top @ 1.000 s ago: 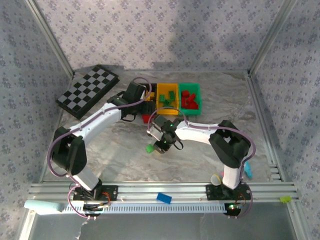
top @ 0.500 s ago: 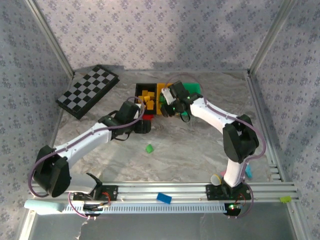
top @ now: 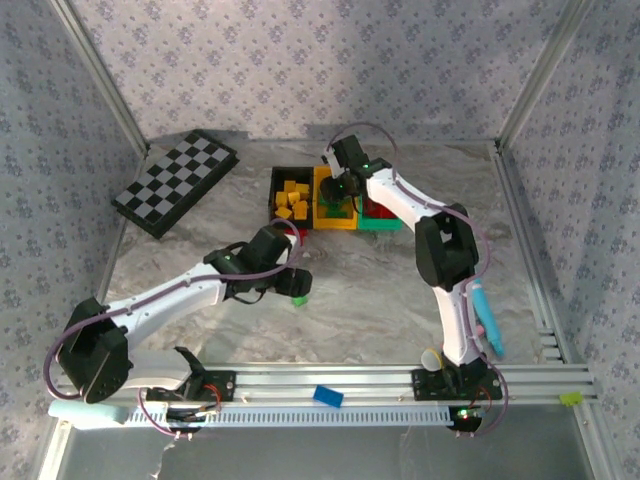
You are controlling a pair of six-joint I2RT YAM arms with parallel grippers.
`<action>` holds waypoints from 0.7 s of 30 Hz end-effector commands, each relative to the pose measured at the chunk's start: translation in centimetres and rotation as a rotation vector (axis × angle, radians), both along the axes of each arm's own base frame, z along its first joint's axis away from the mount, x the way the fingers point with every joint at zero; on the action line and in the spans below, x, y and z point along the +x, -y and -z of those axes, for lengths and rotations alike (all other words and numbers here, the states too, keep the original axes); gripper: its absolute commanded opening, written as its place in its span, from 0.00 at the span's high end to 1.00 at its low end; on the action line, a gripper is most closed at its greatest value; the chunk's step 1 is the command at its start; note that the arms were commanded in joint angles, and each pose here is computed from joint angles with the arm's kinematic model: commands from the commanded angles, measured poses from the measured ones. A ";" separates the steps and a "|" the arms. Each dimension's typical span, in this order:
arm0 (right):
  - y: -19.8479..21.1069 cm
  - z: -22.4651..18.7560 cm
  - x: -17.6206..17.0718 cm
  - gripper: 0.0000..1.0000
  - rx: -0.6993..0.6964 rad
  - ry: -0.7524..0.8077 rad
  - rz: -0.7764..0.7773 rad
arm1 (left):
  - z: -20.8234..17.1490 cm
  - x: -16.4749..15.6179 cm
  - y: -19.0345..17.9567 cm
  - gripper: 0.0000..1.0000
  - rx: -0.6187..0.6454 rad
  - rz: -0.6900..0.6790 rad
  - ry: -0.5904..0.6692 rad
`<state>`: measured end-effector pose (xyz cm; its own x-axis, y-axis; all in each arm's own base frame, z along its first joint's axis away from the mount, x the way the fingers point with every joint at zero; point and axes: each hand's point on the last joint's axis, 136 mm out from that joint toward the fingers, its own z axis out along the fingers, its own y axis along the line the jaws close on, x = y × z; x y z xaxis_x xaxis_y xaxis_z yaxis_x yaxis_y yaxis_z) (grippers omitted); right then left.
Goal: Sort the legos into containers by color
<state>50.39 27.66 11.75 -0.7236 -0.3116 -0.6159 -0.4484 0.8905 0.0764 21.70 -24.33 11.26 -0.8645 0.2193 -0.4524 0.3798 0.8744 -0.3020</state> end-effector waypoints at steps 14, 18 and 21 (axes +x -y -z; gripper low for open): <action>0.7 0.5 2.5 0.43 -0.004 -0.030 0.050 | 2.6 -1.6 0.6 0.22 0.033 -0.008 -0.050; 0.3 -1.2 1.7 0.41 0.008 -0.007 0.036 | 2.4 -1.6 0.3 0.22 0.031 -0.023 -0.038; 0.2 -2.4 0.9 0.40 0.022 0.012 0.028 | 2.3 -1.4 -0.1 0.22 0.041 -0.036 -0.024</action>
<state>52.27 27.31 11.00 -0.7476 -0.2867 -0.5991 -0.4135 0.9068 0.0820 19.98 -24.39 8.18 -0.8916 0.2292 -0.3906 0.3521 0.8933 -0.2793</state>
